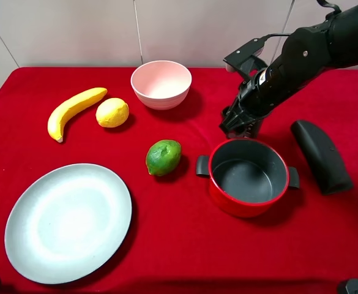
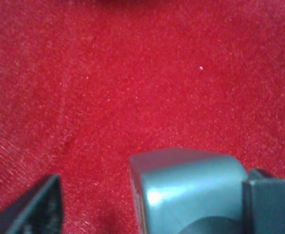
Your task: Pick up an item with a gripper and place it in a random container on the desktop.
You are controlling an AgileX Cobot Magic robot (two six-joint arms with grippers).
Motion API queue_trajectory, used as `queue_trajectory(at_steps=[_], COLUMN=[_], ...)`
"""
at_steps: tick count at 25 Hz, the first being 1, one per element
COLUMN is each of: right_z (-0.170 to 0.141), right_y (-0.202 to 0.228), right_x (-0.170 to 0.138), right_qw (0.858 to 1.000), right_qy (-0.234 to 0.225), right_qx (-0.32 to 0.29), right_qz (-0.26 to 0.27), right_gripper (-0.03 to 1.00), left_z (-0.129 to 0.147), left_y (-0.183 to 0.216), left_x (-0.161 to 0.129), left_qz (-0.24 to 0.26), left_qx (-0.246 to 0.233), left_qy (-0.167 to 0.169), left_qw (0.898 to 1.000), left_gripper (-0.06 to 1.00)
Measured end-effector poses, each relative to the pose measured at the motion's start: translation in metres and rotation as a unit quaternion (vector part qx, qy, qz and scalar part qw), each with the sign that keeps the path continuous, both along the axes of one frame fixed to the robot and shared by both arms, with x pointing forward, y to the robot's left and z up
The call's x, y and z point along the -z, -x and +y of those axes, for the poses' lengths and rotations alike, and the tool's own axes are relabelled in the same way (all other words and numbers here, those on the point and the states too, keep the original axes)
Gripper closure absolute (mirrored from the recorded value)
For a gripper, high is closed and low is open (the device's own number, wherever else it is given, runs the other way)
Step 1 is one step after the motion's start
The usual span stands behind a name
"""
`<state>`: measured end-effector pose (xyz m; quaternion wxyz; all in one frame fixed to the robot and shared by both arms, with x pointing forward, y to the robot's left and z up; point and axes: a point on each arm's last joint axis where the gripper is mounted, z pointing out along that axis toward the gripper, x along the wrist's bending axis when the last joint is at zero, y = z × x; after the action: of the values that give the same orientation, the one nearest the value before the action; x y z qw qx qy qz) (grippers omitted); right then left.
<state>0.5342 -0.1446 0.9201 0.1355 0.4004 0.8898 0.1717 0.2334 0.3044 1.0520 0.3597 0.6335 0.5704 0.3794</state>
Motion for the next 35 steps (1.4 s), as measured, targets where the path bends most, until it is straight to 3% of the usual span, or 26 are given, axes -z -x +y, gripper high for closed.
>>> queue_trajectory(at_steps=[4,35], right_z=[0.000,0.005], right_y=[0.000,-0.010], right_x=[-0.001,-0.012], right_qw=[1.000,1.000], right_qy=[0.000,-0.001], right_qx=[0.001,0.001], right_qz=[0.000,0.000], right_gripper=[0.66,0.65], left_z=[0.000,0.000], left_y=[0.000,0.000], left_x=[0.000,0.000], left_qz=[0.000,0.000], left_qx=[0.000,0.000], left_qy=[0.000,0.000], left_qw=[1.000,1.000], left_gripper=[-0.04,-0.04])
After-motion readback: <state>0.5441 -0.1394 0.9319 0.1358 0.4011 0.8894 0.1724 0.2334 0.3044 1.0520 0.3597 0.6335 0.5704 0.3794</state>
